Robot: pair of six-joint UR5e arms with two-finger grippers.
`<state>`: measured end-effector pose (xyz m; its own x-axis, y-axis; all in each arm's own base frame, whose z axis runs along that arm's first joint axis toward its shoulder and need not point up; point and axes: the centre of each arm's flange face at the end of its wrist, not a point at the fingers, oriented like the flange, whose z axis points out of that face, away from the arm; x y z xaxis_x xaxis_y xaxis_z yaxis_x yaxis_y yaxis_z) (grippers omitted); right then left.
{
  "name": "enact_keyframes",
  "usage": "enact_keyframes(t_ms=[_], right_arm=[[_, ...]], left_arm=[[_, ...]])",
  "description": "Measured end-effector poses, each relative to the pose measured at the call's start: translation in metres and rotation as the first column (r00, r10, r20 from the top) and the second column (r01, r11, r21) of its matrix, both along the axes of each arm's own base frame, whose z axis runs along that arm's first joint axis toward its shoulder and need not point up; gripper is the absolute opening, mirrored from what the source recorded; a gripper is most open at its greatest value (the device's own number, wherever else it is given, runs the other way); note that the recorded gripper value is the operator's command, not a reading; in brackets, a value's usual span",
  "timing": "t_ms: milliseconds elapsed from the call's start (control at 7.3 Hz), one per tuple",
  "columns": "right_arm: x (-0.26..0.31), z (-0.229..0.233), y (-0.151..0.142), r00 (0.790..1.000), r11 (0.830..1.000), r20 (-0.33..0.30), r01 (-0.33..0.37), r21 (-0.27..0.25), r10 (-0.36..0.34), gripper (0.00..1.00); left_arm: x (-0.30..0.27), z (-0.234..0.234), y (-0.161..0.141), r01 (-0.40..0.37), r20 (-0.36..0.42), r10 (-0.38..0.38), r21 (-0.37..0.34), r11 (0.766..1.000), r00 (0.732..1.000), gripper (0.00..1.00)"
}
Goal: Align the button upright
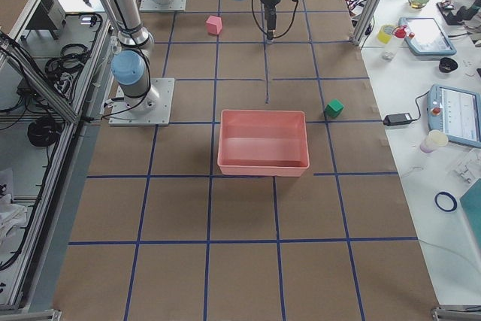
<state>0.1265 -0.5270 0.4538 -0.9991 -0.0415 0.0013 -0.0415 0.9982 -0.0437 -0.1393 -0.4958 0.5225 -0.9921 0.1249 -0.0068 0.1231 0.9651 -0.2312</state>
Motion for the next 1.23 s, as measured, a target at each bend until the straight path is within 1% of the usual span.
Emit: enact_keyframes(t_ms=[274, 548, 959, 1234], right_arm=[[0.0, 0.0, 0.0, 1.0, 1.0, -0.004, 0.0, -0.001, 0.0, 1.0], [0.0, 0.0, 0.0, 1.0, 1.0, -0.004, 0.0, 0.0, 0.0, 1.0], [0.0, 0.0, 0.0, 1.0, 1.0, -0.002, 0.0, 0.0, 0.0, 1.0], [0.0, 0.0, 0.0, 1.0, 1.0, -0.001, -0.001, -0.001, 0.001, 1.0]], left_arm=[[0.011, -0.001, -0.006, -0.017, 0.005, 0.017, 0.005, 1.0, 1.0, 1.0], [0.015, -0.006, -0.01, -0.025, 0.01, 0.025, 0.023, 0.999, 1.0, 1.0], [0.016, -0.021, -0.015, -0.041, 0.011, 0.04, 0.091, 0.995, 0.999, 1.0], [0.016, -0.028, -0.017, -0.045, 0.011, 0.044, 0.125, 0.991, 0.999, 1.0]])
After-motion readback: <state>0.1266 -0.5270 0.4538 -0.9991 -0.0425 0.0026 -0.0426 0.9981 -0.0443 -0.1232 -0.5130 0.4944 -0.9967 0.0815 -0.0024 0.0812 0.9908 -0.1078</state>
